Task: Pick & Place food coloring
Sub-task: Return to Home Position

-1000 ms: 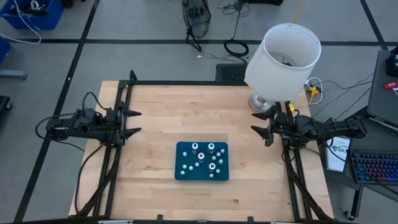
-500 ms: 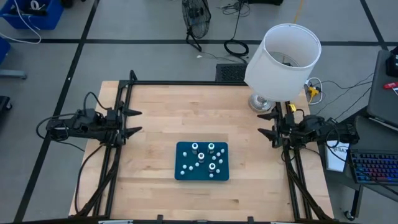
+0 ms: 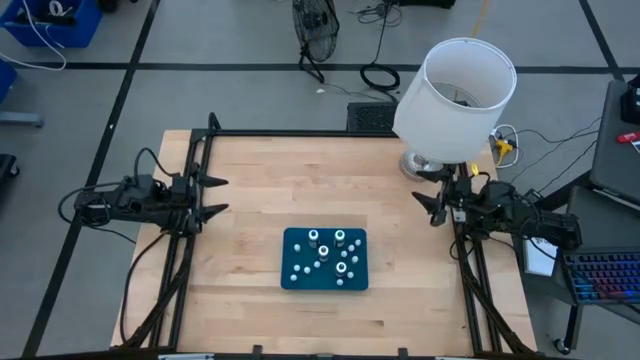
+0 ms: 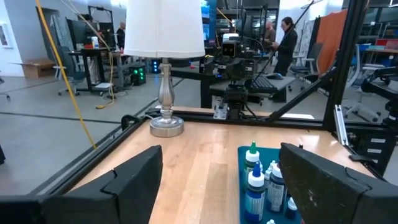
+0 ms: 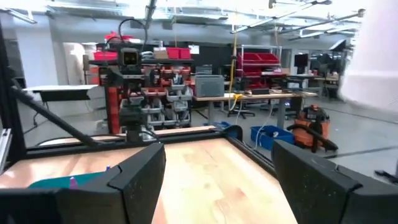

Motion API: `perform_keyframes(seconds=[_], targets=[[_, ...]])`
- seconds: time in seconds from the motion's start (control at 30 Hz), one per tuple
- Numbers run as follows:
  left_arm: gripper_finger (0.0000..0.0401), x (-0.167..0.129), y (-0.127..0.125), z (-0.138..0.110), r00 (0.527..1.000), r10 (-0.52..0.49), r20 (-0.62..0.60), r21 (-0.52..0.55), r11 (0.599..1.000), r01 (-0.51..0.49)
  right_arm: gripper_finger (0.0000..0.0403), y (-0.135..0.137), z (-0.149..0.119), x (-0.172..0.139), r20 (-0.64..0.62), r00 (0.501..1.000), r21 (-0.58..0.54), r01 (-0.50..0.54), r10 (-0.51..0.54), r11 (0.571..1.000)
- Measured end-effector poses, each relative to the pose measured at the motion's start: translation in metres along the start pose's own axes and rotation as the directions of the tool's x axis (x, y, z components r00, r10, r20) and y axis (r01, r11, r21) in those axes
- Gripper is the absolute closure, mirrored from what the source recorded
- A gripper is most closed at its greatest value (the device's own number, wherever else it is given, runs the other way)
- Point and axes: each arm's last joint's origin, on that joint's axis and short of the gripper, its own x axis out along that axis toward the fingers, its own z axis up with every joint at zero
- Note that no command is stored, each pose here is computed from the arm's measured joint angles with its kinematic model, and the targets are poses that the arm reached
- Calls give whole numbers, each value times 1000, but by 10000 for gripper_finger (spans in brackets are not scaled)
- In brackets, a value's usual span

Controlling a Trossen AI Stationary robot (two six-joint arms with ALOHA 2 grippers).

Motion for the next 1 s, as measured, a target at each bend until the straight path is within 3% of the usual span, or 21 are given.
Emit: perform_keyframes(seconds=[0.23,0.37,0.57,0.8,1.0], targets=[[76,0,0,-1,1000,0,-7,1,1000,0,126,2,-26,6,85,996,4,-36,35,999],[82,0,0,-1,1000,0,-7,0,1000,0,123,2,-16,4,207,978,12,-34,31,999],[88,0,0,-2,1000,1,-18,0,1000,-1,120,2,-23,5,137,990,20,-40,37,999],[76,0,0,-3,1000,1,-28,3,1000,-1,120,3,-36,6,2,999,111,-44,44,993],[82,0,0,-3,1000,1,-29,3,1000,-1,123,5,-46,6,-100,989,119,-100,112,988]])
